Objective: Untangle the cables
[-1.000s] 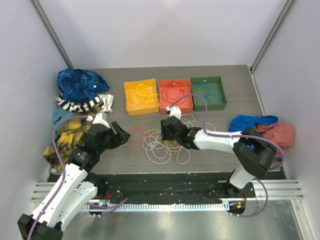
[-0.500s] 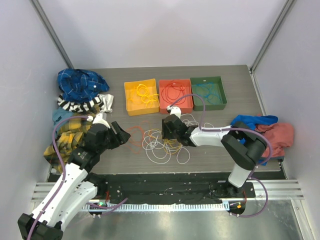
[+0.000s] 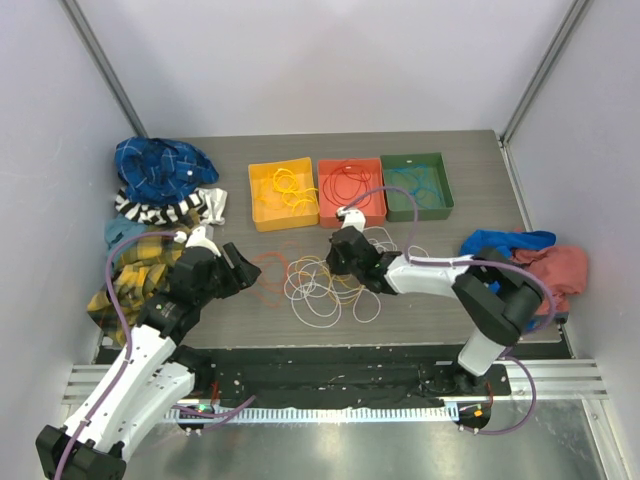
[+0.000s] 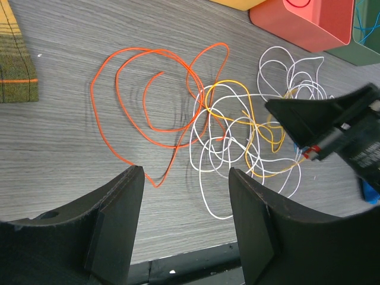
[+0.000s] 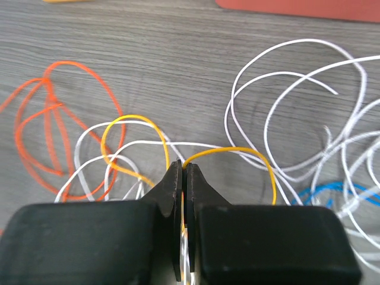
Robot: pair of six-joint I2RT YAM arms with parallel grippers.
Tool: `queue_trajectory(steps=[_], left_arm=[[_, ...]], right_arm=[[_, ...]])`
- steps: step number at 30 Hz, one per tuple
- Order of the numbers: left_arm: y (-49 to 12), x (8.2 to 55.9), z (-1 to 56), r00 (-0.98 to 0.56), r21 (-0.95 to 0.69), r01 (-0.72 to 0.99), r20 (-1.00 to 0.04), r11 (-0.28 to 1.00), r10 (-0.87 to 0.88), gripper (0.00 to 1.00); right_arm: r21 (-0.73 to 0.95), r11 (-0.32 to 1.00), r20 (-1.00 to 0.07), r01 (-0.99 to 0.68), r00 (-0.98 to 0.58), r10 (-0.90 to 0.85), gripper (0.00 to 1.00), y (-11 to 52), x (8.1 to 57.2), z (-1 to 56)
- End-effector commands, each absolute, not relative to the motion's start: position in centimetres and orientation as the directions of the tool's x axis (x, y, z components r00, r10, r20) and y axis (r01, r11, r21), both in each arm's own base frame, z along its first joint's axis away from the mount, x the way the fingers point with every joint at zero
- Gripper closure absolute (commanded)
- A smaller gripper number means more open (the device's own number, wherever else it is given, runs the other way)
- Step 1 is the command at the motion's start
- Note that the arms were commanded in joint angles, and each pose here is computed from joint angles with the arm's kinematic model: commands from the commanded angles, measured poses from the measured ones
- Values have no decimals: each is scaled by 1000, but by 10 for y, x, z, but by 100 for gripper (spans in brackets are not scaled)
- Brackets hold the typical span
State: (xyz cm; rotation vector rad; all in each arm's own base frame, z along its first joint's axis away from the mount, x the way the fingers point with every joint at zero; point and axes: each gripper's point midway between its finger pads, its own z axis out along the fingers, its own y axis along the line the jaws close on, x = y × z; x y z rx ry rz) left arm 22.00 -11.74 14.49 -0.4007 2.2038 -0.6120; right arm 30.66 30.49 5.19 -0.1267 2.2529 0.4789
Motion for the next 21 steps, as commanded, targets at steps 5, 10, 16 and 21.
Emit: queue_trajectory(steps=[5,10,16,21], left_arm=[[-120,224,152,-614,-561,-65,-630,825,-476,36],[-120,224,154,-612,-563,-62,-631,824,-477,36],[-119,223,157,-606,-566,-60,-634,822,-481,36],[-119,222,162,-596,-575,-59,-635,816,-491,36]], right_arm=[[331,898,-832,-291,-539,132,99,292,280,143],[340,875,-890,-344,-419,181,99,287,270,232],[305,862,-948,-404,-216,235,99,282,283,375],[302,850,-952,-432,-96,290,99,283,289,461]])
